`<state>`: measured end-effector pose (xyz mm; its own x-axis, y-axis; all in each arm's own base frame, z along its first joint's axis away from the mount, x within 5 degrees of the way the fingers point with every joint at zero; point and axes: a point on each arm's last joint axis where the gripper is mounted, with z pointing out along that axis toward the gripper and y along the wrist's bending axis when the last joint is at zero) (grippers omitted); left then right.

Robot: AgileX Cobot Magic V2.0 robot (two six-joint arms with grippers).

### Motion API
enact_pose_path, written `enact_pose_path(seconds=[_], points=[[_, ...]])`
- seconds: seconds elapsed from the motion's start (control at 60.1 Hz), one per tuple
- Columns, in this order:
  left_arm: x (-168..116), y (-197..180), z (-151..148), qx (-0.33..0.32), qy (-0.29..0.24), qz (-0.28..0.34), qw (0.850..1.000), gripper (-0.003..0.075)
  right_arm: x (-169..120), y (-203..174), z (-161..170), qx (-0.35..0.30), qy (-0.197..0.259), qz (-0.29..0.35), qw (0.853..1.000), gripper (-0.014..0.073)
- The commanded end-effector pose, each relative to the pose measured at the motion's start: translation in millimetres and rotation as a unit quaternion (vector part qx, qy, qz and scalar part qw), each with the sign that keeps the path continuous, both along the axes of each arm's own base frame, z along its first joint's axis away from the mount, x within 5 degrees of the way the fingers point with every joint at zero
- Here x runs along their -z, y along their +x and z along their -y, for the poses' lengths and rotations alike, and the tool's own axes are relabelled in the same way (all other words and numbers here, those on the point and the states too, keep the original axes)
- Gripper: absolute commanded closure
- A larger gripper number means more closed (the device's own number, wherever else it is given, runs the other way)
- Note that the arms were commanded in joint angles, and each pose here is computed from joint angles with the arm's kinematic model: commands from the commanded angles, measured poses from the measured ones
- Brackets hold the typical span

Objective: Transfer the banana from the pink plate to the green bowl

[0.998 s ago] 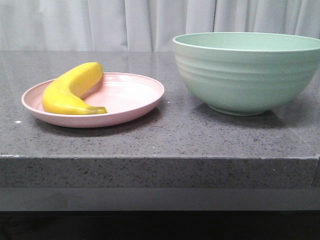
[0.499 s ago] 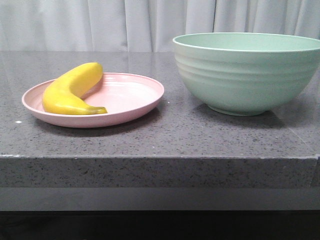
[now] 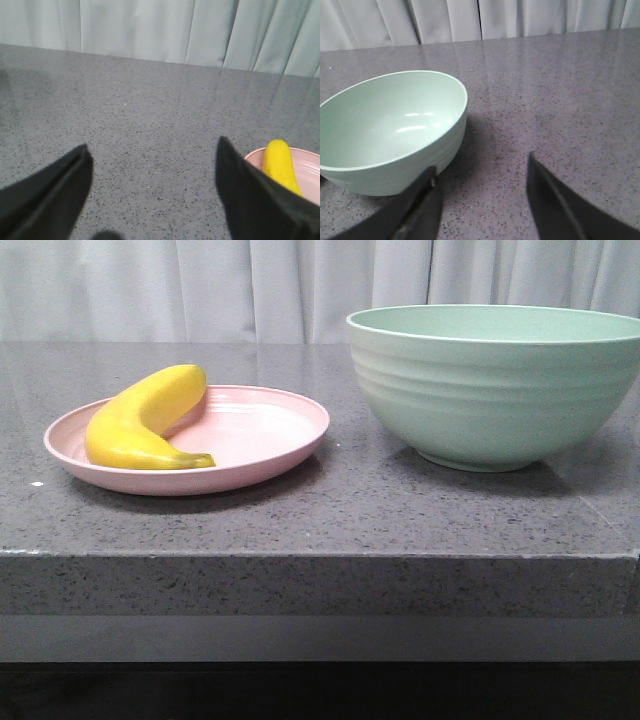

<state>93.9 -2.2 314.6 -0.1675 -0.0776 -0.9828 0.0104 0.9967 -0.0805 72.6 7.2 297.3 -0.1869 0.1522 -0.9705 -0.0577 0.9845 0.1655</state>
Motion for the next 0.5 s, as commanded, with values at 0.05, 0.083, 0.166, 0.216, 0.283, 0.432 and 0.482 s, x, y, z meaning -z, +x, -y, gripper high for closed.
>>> enact_pose_path(seconds=[0.05, 0.083, 0.166, 0.216, 0.283, 0.432, 0.482], points=[[-20, 2, 0, -0.001, -0.007, 0.055, 0.998, 0.0024, -18, 1, 2, 0.008, -0.007, 0.052, 0.999, -0.0008], [-20, 1, 0, 0.0, -0.012, 0.055, 0.998, 0.0031, -18, 1, 2, 0.008, -0.007, 0.052, 0.999, -0.0005], [-19, 3, 1, 0.003, -0.01, 0.052, 0.999, 0.0046, -19, 2, 2, 0.009, -0.007, 0.054, 0.998, -0.0005], [-19, 5, 2, 0.01, -0.009, 0.042, 0.999, 0.0056, -19, 2, 2, 0.009, -0.007, 0.056, 0.998, -0.0005], [-20, 12, 7, 0.03, -0.002, 0.014, 0.999, 0.0069, -19, 2, 2, 0.009, -0.007, 0.056, 0.998, -0.0005], [-28, 34, 23, 0.088, 0.005, -0.038, 0.995, 0.0072, -19, 2, 2, 0.009, -0.007, 0.057, 0.998, -0.0005], [-30, 42, 33, 0.116, 0.008, -0.049, 0.992, 0.0072, -19, 2, 2, 0.009, -0.007, 0.057, 0.998, -0.0005]])
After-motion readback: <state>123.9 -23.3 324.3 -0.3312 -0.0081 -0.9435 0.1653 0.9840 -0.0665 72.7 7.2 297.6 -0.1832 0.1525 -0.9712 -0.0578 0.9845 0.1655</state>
